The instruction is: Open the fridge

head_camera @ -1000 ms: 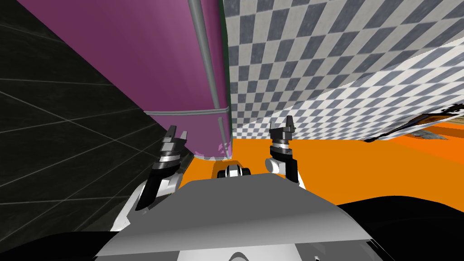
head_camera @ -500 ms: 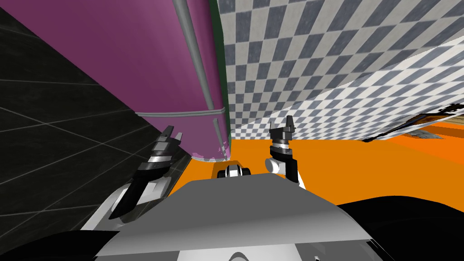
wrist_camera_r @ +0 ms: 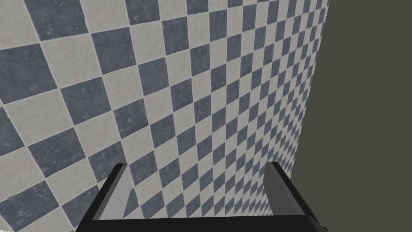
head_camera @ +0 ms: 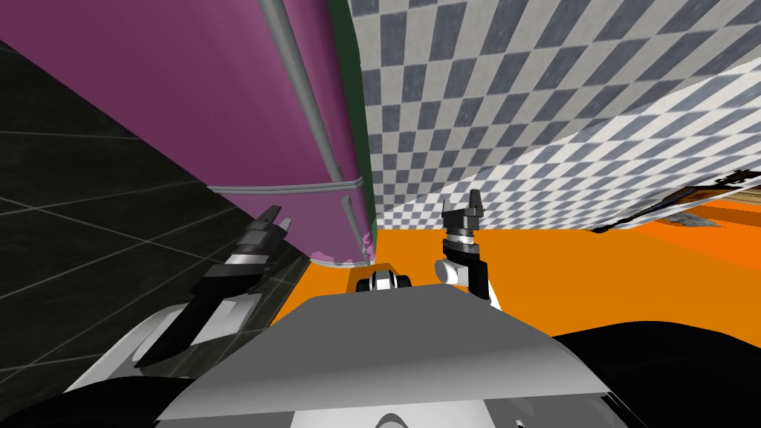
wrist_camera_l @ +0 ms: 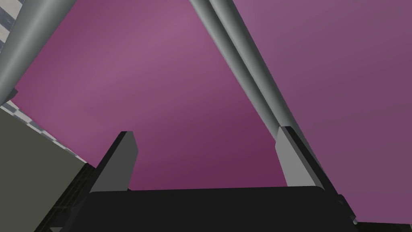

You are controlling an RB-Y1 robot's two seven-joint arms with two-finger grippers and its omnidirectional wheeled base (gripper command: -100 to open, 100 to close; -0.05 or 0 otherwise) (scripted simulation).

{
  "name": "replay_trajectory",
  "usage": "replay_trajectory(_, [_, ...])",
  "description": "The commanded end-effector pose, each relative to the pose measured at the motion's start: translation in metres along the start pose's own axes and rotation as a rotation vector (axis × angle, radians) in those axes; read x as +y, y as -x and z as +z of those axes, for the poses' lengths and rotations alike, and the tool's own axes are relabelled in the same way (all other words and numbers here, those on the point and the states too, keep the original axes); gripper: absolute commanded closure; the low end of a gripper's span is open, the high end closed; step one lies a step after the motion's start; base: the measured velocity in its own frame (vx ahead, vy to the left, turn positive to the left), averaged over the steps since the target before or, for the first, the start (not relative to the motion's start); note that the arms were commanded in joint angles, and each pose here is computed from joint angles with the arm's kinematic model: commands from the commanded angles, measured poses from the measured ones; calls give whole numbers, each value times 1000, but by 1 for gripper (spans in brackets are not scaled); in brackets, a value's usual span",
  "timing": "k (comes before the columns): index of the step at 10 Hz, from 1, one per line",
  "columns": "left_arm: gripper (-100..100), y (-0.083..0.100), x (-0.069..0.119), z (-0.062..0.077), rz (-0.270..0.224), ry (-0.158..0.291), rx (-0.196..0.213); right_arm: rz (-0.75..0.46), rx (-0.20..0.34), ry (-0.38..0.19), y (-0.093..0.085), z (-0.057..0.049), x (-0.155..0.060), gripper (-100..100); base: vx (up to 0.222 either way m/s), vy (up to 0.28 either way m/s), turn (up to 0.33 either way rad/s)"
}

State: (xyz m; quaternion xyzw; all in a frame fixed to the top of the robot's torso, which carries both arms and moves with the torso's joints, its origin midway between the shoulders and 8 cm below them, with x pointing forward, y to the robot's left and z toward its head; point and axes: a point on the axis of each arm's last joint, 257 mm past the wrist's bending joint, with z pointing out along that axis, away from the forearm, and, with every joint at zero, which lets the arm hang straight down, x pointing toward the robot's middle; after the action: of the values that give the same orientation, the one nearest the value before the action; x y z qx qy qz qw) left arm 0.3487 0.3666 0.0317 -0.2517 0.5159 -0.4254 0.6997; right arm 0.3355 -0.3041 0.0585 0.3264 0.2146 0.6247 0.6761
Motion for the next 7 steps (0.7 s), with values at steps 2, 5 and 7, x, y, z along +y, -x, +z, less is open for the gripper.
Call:
replay_trajectory(2, [-100,18,9,4,62,66,24,0,0,0,0,0,0,0,38,-47,-7])
replay_trajectory(5, [-100,40,16,9,128,134,36,0,0,0,0,0,0,0,52,-90,-20])
replay_trajectory(7, [-100,44,15,14,159,148,55,0,0,0,0,0,0,0,48,-54,-7])
